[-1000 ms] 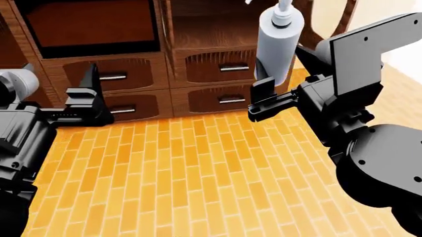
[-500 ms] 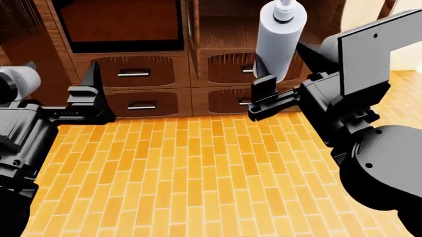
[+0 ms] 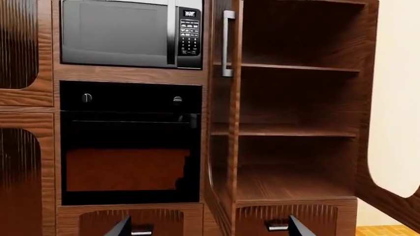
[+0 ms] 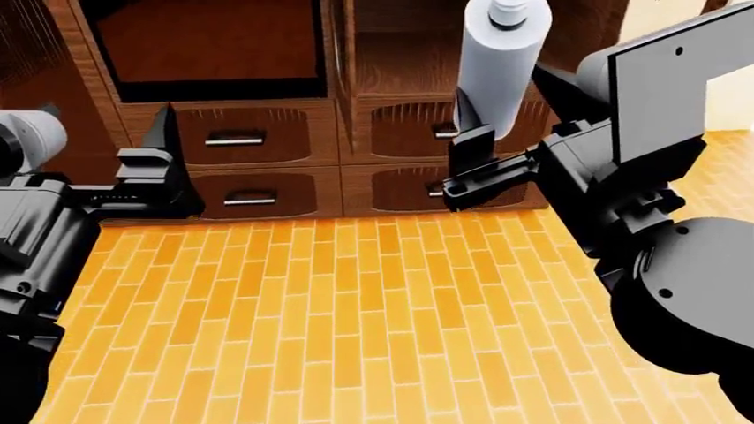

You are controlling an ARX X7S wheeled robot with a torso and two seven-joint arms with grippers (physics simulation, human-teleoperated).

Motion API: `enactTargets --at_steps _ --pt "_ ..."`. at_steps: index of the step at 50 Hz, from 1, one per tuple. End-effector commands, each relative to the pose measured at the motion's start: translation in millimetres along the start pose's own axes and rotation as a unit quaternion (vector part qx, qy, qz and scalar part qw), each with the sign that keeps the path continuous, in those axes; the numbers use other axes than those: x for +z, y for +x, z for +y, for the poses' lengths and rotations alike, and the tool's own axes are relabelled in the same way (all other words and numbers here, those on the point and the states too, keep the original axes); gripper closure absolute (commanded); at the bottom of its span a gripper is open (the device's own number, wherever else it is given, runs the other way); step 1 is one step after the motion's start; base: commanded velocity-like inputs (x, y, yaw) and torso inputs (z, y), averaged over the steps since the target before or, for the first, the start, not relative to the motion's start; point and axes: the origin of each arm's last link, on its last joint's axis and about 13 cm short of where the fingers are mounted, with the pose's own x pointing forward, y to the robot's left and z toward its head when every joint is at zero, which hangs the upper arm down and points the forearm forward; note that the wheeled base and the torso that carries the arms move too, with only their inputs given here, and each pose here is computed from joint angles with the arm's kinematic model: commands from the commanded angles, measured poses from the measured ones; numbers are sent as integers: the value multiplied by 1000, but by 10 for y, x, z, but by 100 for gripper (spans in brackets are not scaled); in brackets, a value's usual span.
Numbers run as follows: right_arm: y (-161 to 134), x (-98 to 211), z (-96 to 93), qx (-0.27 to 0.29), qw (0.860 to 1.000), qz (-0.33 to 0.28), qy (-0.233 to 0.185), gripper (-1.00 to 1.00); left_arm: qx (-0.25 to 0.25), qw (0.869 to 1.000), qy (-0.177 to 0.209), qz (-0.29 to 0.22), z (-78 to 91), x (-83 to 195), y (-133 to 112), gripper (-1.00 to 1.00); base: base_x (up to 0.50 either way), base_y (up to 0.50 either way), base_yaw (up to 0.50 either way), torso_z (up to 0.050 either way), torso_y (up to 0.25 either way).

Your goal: Pick the soap dispenser from the counter and place it in the cabinet.

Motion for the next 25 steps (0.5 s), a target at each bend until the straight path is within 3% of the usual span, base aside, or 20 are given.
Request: enactTargets --at_steps 1,16,25 --pt "-10 17 -15 -3 1000 -3 -8 100 1 1000 0 -1 12 6 -7 -100 499 -34 0 0 0" --pt "52 -13 -2 2 1000 3 -9 100 -2 1000 -5 -8 25 81 24 -100 494 -62 0 0 1" --pt "56 -52 13 5 1000 14 -1 100 -5 1000 -5 -2 13 59 14 -100 254 -421 0 0 1"
